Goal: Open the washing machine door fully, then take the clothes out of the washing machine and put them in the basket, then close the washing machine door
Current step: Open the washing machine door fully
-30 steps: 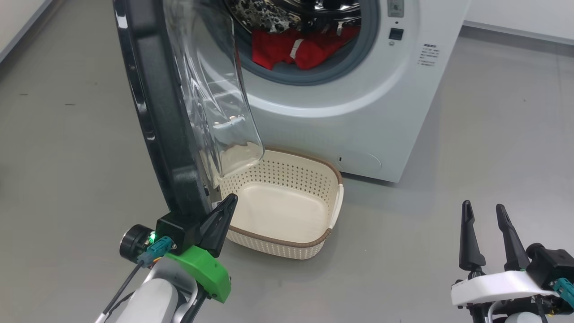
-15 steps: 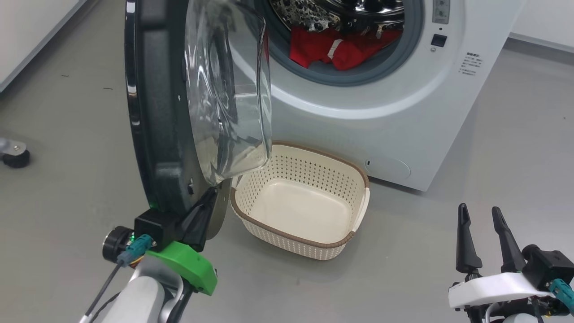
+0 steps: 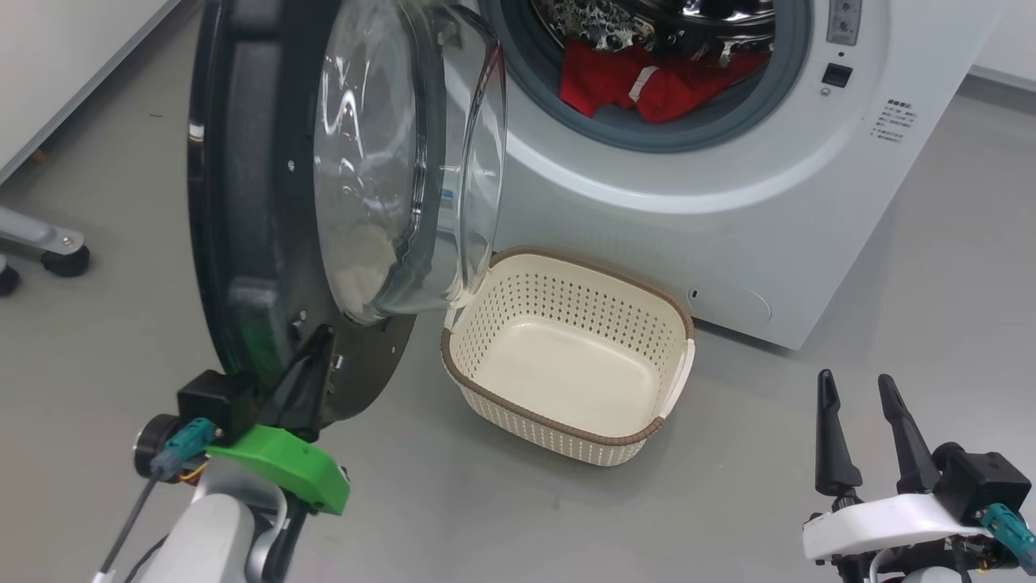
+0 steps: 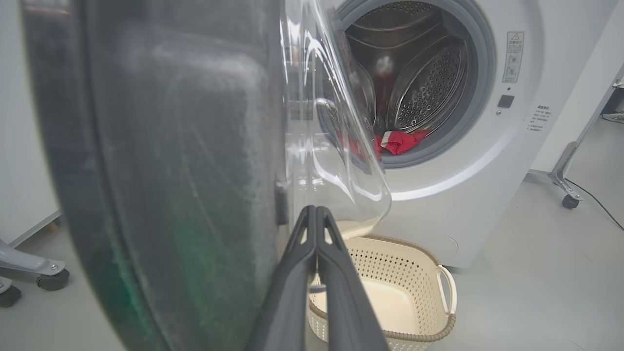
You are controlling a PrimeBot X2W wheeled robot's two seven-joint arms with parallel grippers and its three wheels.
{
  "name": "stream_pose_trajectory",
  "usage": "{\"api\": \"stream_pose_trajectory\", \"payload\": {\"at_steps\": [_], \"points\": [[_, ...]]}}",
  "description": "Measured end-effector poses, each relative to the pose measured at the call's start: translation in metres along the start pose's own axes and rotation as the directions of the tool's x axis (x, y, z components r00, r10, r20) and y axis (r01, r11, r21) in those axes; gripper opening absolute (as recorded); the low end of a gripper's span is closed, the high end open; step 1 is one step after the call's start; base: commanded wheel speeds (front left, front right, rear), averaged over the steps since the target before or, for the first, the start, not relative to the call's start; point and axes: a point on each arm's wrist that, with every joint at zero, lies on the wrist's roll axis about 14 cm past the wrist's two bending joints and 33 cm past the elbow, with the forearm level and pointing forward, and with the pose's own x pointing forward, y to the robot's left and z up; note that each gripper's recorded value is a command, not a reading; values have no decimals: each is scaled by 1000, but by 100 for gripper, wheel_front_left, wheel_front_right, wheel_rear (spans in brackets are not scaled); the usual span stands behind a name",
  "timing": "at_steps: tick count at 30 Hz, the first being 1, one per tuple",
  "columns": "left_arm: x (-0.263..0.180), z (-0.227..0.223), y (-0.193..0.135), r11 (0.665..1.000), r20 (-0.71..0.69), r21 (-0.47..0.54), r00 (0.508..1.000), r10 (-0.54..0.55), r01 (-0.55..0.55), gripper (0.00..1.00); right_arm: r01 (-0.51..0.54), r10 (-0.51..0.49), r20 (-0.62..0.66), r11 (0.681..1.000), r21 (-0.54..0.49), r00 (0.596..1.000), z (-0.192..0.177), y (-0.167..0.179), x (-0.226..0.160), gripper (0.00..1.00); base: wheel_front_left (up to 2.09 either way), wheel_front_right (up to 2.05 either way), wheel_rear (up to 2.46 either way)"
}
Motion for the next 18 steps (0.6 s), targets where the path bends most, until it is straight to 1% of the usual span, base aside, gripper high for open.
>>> {"api": "stream_pose_trajectory", "payload": {"at_steps": [8,14,18], "points": [[-6,3,42,993,4,5,993,118,-118,0,-40,40,-33,999,3,999,-12,10,7,100,0,0,0],[-9,5,71,980,8,-9,980,200,-200,0,-69,70,-51,998,10,996,-20,17,12,100,0,0,0],[-10,6,86,972,8,-5,972,236,-236,0,-80,81,-65,997,14,995,-25,18,16,100,0,0,0]]}}
